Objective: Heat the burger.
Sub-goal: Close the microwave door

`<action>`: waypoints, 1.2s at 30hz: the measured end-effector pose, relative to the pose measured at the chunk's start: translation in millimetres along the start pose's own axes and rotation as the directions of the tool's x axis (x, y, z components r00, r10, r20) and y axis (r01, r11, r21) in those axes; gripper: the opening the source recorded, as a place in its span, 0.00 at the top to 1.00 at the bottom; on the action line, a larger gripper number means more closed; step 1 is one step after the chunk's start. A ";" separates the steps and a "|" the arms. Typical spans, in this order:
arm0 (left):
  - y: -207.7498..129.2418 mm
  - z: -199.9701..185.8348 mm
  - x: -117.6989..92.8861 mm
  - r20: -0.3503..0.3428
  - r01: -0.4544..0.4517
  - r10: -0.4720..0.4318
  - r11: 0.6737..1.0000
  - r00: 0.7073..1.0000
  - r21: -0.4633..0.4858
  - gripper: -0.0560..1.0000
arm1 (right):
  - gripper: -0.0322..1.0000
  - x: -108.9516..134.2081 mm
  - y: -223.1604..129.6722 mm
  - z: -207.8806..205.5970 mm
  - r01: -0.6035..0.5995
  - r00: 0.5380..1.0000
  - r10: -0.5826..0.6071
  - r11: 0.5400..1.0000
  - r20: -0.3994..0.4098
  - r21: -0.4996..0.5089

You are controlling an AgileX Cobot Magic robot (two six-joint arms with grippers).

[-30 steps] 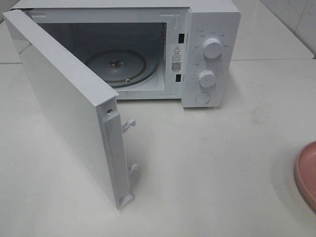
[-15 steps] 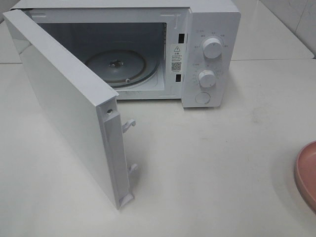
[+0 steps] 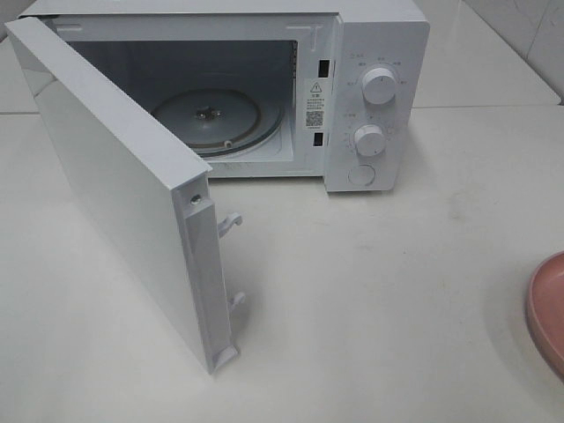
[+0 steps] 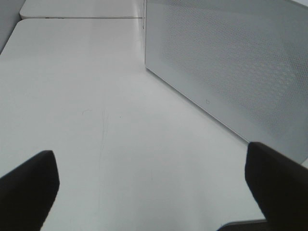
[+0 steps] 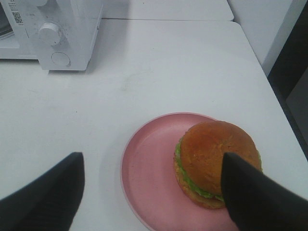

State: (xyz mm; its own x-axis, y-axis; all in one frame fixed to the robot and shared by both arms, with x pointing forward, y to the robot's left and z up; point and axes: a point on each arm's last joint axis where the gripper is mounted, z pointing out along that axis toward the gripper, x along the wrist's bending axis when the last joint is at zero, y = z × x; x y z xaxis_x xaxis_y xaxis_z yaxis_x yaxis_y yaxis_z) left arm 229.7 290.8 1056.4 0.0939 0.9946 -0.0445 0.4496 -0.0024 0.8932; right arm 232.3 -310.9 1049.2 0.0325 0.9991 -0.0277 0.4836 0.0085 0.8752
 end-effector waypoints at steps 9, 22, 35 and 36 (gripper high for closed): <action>0.0 0.0 0.0 0.000 0.000 0.000 1.000 1.000 0.000 0.01 | 0.24 0.0 0.0 0.0 0.000 1.000 0.000 1.000 0.000 0.000; 1.8 0.1 0.4 -0.005 0.007 -0.007 1.000 1.000 0.002 0.02 | 0.24 0.0 0.0 0.0 0.000 1.000 0.000 1.000 0.000 0.000; 42.6 35.1 5.9 -0.015 0.035 -0.035 0.999 0.999 -0.009 0.33 | 0.24 0.0 0.1 0.0 0.000 1.000 0.000 1.000 0.000 -0.001; 45.3 39.4 6.3 -0.014 0.040 -0.040 0.999 0.999 -0.005 0.39 | 0.24 0.0 0.1 0.0 0.000 1.000 0.000 1.000 0.000 -0.001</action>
State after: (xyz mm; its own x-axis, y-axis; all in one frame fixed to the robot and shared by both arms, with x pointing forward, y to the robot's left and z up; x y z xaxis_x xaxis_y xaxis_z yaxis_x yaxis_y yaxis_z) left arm 285.6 292.8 1079.0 0.0632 0.9953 -0.0737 0.4488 0.0376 0.8928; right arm 232.3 -310.9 1049.3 0.0324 0.9991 -0.0276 0.4827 0.0085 0.8757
